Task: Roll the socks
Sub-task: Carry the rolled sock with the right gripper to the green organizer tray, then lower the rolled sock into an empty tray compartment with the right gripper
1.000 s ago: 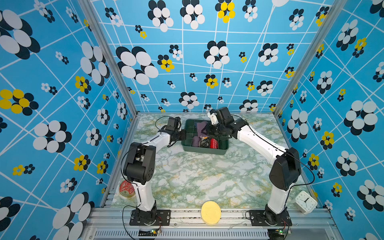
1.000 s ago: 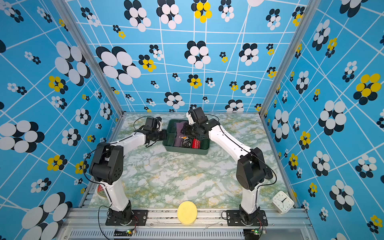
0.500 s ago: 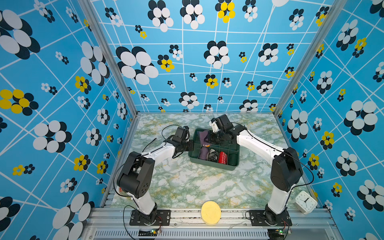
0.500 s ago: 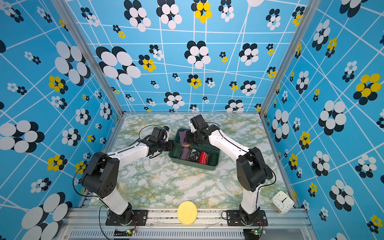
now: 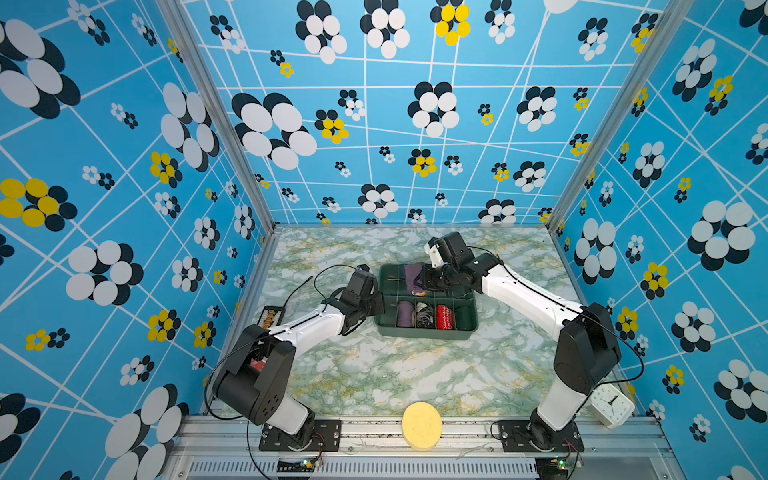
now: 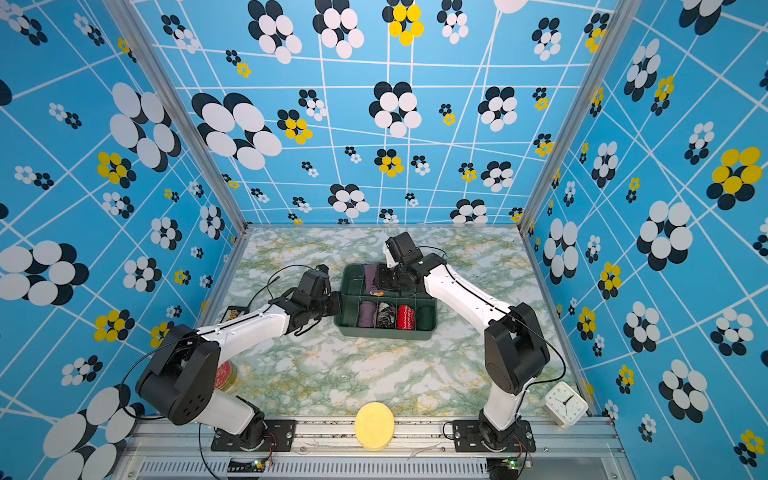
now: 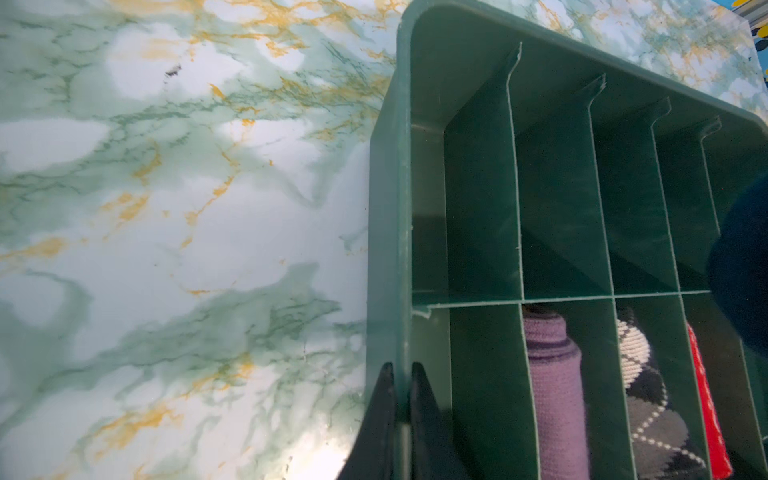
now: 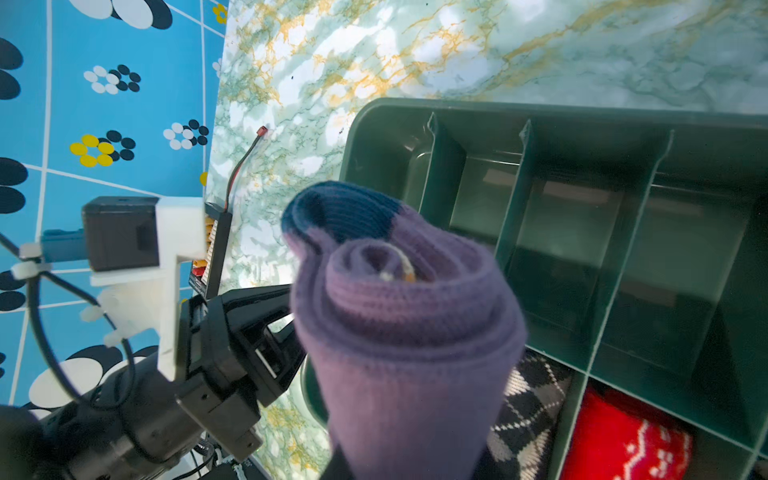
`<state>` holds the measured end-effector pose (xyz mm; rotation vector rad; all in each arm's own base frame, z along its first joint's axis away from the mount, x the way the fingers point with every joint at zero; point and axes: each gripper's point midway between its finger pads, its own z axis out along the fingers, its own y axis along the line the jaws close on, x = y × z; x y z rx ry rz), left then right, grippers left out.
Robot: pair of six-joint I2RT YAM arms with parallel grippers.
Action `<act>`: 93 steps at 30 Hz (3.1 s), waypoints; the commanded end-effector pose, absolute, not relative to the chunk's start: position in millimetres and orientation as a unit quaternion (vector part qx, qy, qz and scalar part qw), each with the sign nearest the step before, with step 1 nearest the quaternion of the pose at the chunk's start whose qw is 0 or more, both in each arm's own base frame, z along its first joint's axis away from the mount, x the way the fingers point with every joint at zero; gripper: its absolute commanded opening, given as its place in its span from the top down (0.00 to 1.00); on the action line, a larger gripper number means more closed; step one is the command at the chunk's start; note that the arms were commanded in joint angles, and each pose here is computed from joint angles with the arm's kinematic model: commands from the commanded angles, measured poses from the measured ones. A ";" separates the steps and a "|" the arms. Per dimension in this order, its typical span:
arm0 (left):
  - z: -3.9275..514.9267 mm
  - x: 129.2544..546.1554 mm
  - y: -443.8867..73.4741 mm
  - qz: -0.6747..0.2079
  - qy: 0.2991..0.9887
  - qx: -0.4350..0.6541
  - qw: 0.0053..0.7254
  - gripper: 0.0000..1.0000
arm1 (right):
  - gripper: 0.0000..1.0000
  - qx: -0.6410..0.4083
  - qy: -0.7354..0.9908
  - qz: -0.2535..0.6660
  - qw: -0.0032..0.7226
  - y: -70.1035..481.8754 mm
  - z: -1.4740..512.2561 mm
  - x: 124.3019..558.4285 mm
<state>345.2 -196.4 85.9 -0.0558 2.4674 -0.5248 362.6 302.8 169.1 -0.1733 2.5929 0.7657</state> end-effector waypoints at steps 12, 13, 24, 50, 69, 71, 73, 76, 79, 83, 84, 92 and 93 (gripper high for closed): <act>151.8 319.9 -153.8 -0.183 0.911 -0.031 0.369 0.72 | 1.00 -0.056 0.927 0.314 0.197 320.3 193.4 311.4; 156.3 317.9 -149.5 -0.183 0.909 -0.031 0.374 0.71 | 1.00 -0.050 0.924 0.325 0.194 324.7 194.2 308.1; 175.2 299.7 -117.1 -0.218 0.892 -0.044 0.393 0.70 | 1.00 -0.016 0.913 0.374 0.164 373.6 178.5 286.3; 173.0 291.8 -101.9 -0.236 0.888 -0.052 0.392 0.68 | 1.00 0.052 0.919 0.368 0.133 385.0 110.4 300.8; 164.6 289.7 -96.3 -0.242 0.889 -0.061 0.385 0.68 | 1.00 0.009 0.965 0.233 0.120 366.1 73.8 303.7; 163.6 289.6 -96.9 -0.243 0.889 -0.061 0.384 0.67 | 1.00 0.004 0.970 0.213 0.120 363.6 71.6 303.4; 162.0 289.7 -96.8 -0.244 0.889 -0.061 0.383 0.67 | 1.00 -0.004 0.975 0.186 0.123 360.1 70.2 303.6; 160.1 289.5 -97.0 -0.244 0.890 -0.061 0.381 0.67 | 1.00 -0.021 0.981 0.147 0.122 357.2 67.7 302.7; 158.2 289.1 -96.6 -0.245 0.891 -0.062 0.378 0.67 | 1.00 -0.035 0.985 0.119 0.119 358.4 63.7 301.4; 157.7 289.1 -96.7 -0.246 0.891 -0.062 0.377 0.67 | 1.00 -0.044 0.985 0.109 0.126 367.3 66.4 306.5; 157.1 288.8 -96.6 -0.246 0.891 -0.061 0.377 0.66 | 1.00 -0.045 0.985 0.107 0.126 368.6 65.7 307.4; 153.3 288.1 -96.0 -0.247 0.892 -0.063 0.373 0.66 | 1.00 -0.056 0.986 0.090 0.127 381.2 59.6 310.7; 152.4 288.1 -95.5 -0.246 0.892 -0.064 0.373 0.66 | 1.00 -0.057 0.987 0.083 0.123 382.1 52.6 310.2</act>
